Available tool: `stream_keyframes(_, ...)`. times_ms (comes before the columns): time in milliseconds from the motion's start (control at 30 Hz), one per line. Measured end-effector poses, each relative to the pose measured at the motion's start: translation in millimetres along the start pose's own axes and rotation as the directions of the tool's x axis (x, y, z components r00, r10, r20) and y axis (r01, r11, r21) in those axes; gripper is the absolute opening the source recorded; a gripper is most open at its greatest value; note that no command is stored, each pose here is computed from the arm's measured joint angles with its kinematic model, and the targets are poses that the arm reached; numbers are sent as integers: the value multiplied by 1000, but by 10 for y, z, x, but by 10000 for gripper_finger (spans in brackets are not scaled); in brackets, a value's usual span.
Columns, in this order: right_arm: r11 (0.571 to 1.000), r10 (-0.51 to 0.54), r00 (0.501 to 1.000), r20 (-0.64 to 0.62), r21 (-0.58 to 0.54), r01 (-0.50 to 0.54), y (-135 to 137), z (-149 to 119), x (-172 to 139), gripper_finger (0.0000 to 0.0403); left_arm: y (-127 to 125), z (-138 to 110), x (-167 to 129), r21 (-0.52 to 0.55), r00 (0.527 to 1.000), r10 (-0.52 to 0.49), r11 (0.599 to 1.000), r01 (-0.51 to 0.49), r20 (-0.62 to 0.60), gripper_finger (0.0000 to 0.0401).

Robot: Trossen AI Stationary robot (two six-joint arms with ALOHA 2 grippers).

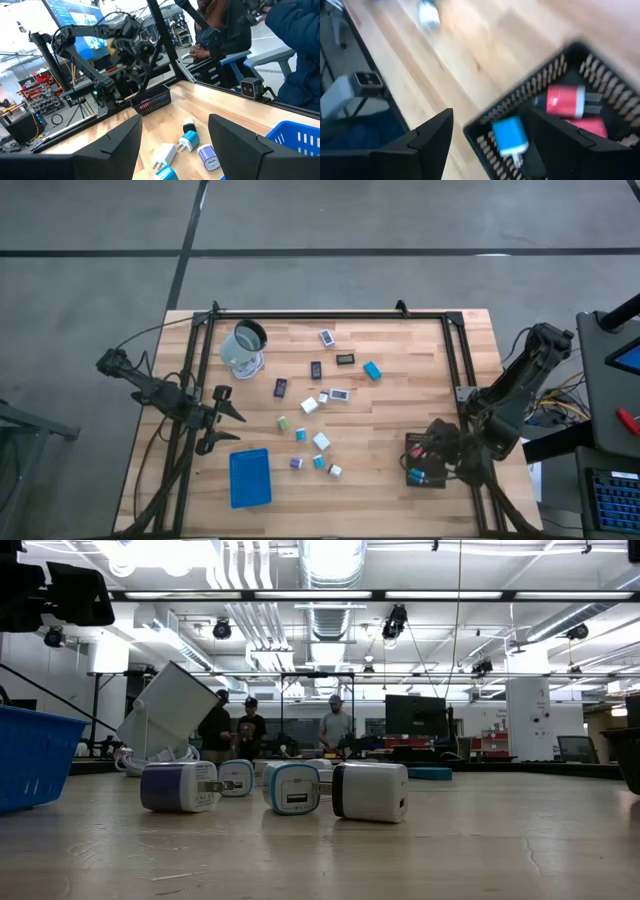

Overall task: Pick & Place Office items
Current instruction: Put the bottom white black charger adapter into the black bin

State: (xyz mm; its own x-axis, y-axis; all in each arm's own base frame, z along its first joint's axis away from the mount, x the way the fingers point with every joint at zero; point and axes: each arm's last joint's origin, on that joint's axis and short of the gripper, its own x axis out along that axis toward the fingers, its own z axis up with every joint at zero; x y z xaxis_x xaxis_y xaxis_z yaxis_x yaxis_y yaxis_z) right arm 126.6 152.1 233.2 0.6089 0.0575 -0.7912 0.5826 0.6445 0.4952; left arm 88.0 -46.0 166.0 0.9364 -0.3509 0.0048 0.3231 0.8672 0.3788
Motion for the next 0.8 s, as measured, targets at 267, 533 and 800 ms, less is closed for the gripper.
stream_keyframes(267, 983, 14, 933, 360, -177, 53, 154, 236, -252, 254, 0, 0, 0, 0, 1000, 0, 1000, 0, 0, 234)
stream_keyframes(533, 952, -31, 763, 645, -213, 218, 176, 510, -232, 248, 0, 0, 0, 0, 1000, 0, 1000, 0, 0, 234)
stream_keyframes(800, 915, -74, 728, 682, -244, 322, 225, 790, -71, 247, 0, 0, 0, 0, 1000, 0, 1000, 0, 0, 234)
